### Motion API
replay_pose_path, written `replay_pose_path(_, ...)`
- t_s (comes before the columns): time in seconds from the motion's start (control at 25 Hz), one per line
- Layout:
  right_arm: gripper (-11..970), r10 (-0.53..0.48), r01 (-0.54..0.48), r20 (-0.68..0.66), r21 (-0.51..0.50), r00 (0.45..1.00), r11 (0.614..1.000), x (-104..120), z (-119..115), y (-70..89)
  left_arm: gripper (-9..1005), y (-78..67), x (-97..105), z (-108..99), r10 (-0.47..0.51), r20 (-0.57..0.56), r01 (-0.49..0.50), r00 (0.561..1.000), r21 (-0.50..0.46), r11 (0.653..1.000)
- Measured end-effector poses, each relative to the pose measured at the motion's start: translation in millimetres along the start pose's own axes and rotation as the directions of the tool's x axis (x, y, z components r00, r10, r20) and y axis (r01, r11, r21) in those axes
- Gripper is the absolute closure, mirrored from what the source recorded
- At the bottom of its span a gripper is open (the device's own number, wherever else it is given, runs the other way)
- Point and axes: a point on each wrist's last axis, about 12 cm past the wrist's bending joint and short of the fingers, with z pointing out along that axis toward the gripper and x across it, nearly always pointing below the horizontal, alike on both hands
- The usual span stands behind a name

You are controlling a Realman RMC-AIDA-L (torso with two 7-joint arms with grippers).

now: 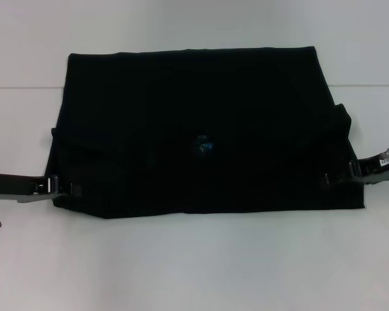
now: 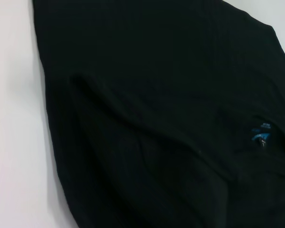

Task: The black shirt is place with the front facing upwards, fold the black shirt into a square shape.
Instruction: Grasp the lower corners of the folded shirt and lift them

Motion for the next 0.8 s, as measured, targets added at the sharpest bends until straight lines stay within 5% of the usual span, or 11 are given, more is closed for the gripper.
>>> replay_pose_path(0.24,84,-0.003,0.003,0.002,0.005,1.0,1.0,-0.5,0.6,0.3,927,0.2,-0.2,-0.5,0.001,0.0,-0.001,1.0,0.0,1.0)
replay_pose_path(0.44,301,-0.006,0.006,-0.002,0.001,1.0,1.0,-0.2,1.2,1.6,928,0.0,-0.1,-0.5,0.001,-0.002,-0.001,1.0,0.001,1.0)
replay_pose_path(0.56,546,-0.009,0.009,-0.004,-0.001,1.0,1.0,0.1,1.6,2.1,928,-0.9,0.5,-0.4,0.002,-0.009,-0.002,1.0,0.008,1.0)
replay_pose_path(0.8,769,-0.015,0.015,-0.008,-0.005,1.0,1.0,0.0,1.4,3.2,929,-1.7,-0.1,-0.3,0.003,-0.014,-0.003,1.0,0.009,1.0)
